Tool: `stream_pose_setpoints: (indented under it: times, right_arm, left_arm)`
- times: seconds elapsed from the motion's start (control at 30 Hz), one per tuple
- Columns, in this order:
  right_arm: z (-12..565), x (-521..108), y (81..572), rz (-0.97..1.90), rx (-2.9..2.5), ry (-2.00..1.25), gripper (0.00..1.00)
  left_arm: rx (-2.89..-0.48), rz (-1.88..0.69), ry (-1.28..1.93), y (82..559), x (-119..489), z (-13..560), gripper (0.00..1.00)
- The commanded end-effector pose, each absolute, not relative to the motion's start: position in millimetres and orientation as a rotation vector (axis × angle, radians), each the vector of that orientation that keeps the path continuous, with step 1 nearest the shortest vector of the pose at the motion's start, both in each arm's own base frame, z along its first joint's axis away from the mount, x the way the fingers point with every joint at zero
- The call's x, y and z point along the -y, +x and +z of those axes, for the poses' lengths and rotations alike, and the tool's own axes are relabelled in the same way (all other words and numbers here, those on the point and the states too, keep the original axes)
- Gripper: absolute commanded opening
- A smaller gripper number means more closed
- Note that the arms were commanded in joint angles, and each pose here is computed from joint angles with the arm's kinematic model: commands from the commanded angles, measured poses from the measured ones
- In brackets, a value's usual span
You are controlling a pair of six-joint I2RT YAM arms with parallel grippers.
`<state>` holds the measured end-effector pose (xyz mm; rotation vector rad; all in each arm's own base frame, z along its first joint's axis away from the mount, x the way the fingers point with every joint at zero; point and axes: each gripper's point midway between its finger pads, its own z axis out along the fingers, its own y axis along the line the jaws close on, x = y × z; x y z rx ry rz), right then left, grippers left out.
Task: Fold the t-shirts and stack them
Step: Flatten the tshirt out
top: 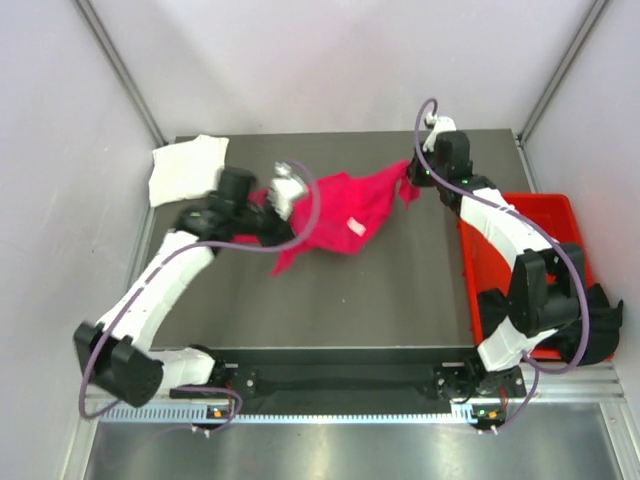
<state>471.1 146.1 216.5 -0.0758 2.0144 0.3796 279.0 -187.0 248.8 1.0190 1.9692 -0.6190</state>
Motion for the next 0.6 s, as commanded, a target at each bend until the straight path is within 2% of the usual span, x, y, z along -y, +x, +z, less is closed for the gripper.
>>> stream_pose_setpoints:
  times: [0.0,0.13,0.27,0.3,0.37,0.4,0.43,0.47,0.5,0.57]
  right_arm:
    - [227,-121,488,0.277,-1.937,-0.045,0.00]
    - [205,-94,509,0.261,-1.993,0.050,0.00]
    - [217,-88,529,0.239,-1.995,0.066,0.04]
    - [210,-84,532,0.206,-2.018,0.084,0.06]
    - [222,-78,540,0.185,-1.997,0.106,0.21]
    - [217,-77,541,0.179,-2.018,0.117,0.30]
    - [218,-73,542,0.169,-2.021,0.128,0.49]
    - [223,-71,544,0.163,-2.017,0.137,0.58]
    - [220,-70,539,0.155,-2.049,0.150,0.64]
    - [223,-62,531,0.113,-2.061,0.193,0.69]
  left_arm:
    - [-1.988,-0.623,1.266,245,231,205,0.00]
    - [-1.918,-0.683,1.519,204,288,176,0.00]
    - [-1.863,-0.765,1.770,155,343,146,0.00]
    - [-1.838,-0.778,1.798,150,355,146,0.00]
    - [-1.823,-0.810,1.899,130,372,127,0.03]
    - [-1.803,-0.833,1.922,125,380,126,0.33]
    - [-1.783,-0.854,1.964,115,385,122,0.54]
    - [-1.799,-0.854,2.000,112,385,112,0.93]
    - [-1.792,-0.860,2.007,111,389,114,0.99]
    - [-1.774,-0.841,2.015,113,387,119,0.99]
